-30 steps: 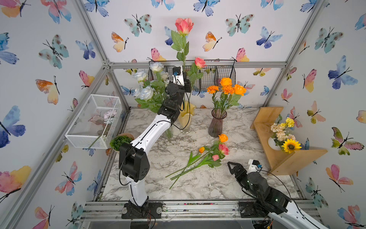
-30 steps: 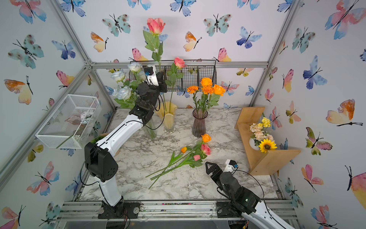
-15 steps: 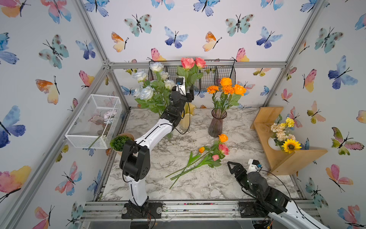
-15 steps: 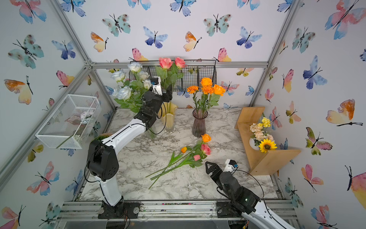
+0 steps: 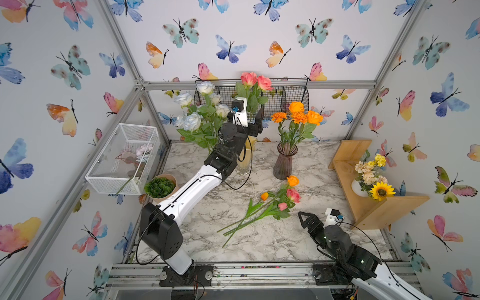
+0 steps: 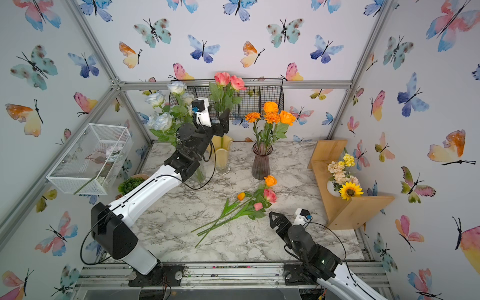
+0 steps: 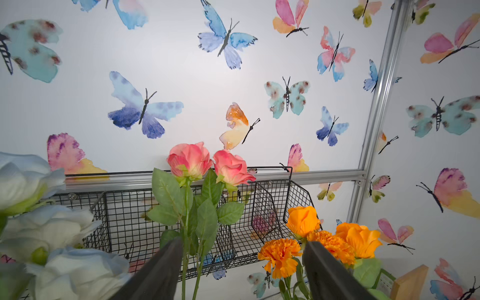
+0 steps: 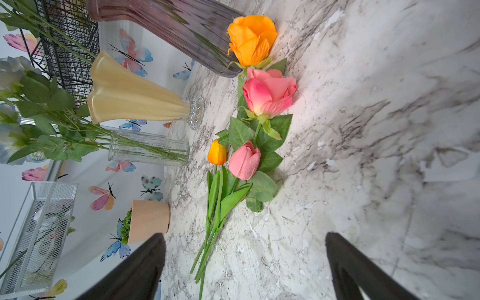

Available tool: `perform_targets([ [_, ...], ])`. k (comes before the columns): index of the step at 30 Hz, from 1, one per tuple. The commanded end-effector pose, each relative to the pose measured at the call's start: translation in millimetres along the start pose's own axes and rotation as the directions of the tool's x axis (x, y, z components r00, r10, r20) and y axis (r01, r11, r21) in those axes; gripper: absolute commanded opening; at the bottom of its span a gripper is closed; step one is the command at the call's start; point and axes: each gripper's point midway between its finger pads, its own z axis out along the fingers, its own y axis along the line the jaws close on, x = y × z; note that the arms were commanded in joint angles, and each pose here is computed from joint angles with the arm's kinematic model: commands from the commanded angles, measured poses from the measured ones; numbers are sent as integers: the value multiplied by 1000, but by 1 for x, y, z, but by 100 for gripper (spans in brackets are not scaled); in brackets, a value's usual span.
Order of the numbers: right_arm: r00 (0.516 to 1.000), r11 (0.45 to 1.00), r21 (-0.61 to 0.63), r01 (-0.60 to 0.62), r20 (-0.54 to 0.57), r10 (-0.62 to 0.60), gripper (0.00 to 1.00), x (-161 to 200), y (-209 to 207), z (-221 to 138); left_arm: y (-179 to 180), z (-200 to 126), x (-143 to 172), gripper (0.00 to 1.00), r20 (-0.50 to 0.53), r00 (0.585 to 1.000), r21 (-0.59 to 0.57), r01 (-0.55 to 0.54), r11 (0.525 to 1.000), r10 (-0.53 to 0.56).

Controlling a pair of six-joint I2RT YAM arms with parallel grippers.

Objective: Arrange the flowers in different vases according to their colors
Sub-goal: Insert the flower into the vase, then pick up the flower at the center of the board.

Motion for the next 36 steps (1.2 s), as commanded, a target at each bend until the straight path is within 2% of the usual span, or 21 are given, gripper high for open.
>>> perform_targets([
  [1,1000,1000,-24,14,1,-14,98,-2,9,-2,3,-29,-26,81,11,1000,-35,12,999,-11],
  [2,1000,1000,-18,14,2,-14,98,-2,9,-2,2,-40,-32,84,9,1000,-32,14,999,-13],
  [4,1000,1000,3,9,8,-9,98,-5,8,-4,1,-61,-38,100,-15,1000,-9,13,1000,-13],
  [10,999,994,109,25,41,-30,96,-18,7,-12,26,-139,-29,99,-139,989,-57,45,997,-52],
  [16,997,972,221,79,-13,-78,91,-19,24,-11,50,-212,30,99,-362,932,-72,-9,997,-18],
  [20,989,958,263,116,-116,-88,87,-5,40,-1,64,-254,61,99,-442,896,-91,-11,996,-31],
  [23,978,958,255,132,-193,-84,80,7,60,8,66,-272,74,99,-470,881,-84,10,996,-49],
  [26,956,954,254,159,-279,-85,58,24,71,25,68,-282,83,99,-493,867,-93,30,995,-73],
  [29,937,948,273,164,-344,-62,44,42,72,42,58,-289,102,99,-553,831,-31,47,998,-57],
  [33,939,947,292,138,-341,-31,42,50,69,58,51,-300,130,99,-612,788,4,75,997,-57],
  [36,937,945,291,153,-345,-45,45,53,74,67,50,-305,134,99,-604,795,16,90,996,-62],
])
